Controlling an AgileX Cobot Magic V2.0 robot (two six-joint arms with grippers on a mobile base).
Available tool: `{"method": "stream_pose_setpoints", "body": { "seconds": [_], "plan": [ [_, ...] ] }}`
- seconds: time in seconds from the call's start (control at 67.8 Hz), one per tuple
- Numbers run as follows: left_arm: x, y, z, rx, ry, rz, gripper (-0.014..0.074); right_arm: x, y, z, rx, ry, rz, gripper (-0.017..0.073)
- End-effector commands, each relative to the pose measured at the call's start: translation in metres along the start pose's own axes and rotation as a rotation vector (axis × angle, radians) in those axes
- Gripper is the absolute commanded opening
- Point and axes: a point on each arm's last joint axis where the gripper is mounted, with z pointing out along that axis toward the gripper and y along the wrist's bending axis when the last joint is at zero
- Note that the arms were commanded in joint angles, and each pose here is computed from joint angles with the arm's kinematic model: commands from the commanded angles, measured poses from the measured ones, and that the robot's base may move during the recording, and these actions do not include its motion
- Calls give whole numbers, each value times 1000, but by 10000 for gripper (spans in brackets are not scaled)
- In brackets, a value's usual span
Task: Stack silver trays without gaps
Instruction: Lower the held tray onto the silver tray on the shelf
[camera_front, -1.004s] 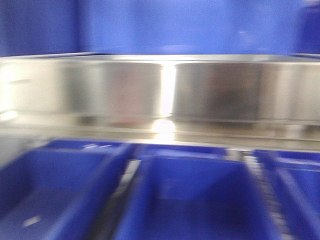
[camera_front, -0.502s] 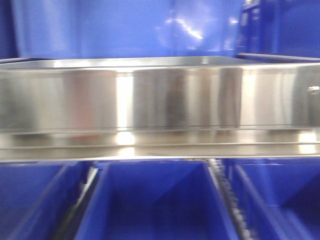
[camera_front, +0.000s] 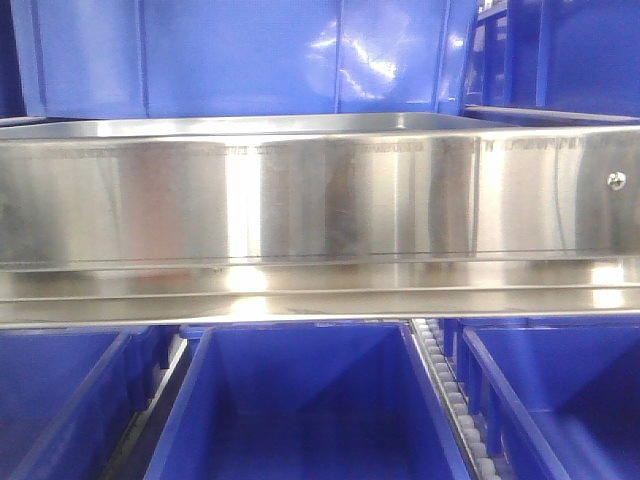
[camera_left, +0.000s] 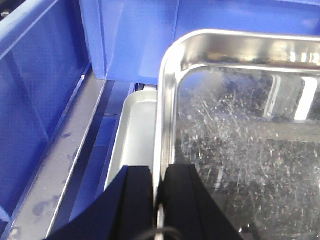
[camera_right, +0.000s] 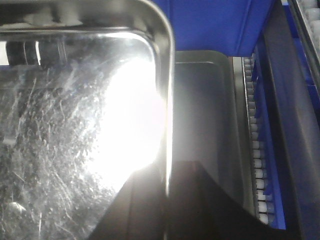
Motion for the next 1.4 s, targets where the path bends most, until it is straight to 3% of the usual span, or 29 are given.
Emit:
{"method": "stream_pose_setpoints", "body": {
  "seconds": [0.0, 0.472, 0.841, 1.092, 1.284, 1.387],
  "plan": [
    [0, -14, -1, 111, -27, 20, -16, -14, 37, -11, -390, -171, -5, -23],
    [0, -14, -1, 111, -27, 20, -16, -14, 37, -11, -388, -170, -5, -23],
    [0, -15, -1, 113, -27, 20, -16, -5, 20, -5, -190, -74, -8, -23],
    [-1, -17, -1, 139, -37, 20, -16, -4, 17, -4, -160, -59, -9, -23],
    [-1, -18, -1, 146, -35, 19, -16, 1, 6, -3, -40, -2, -11, -23],
    [0, -18, -1, 155, -24, 14, -16, 0, 7, -3, -53, -15, -14, -23]
  ]
}}
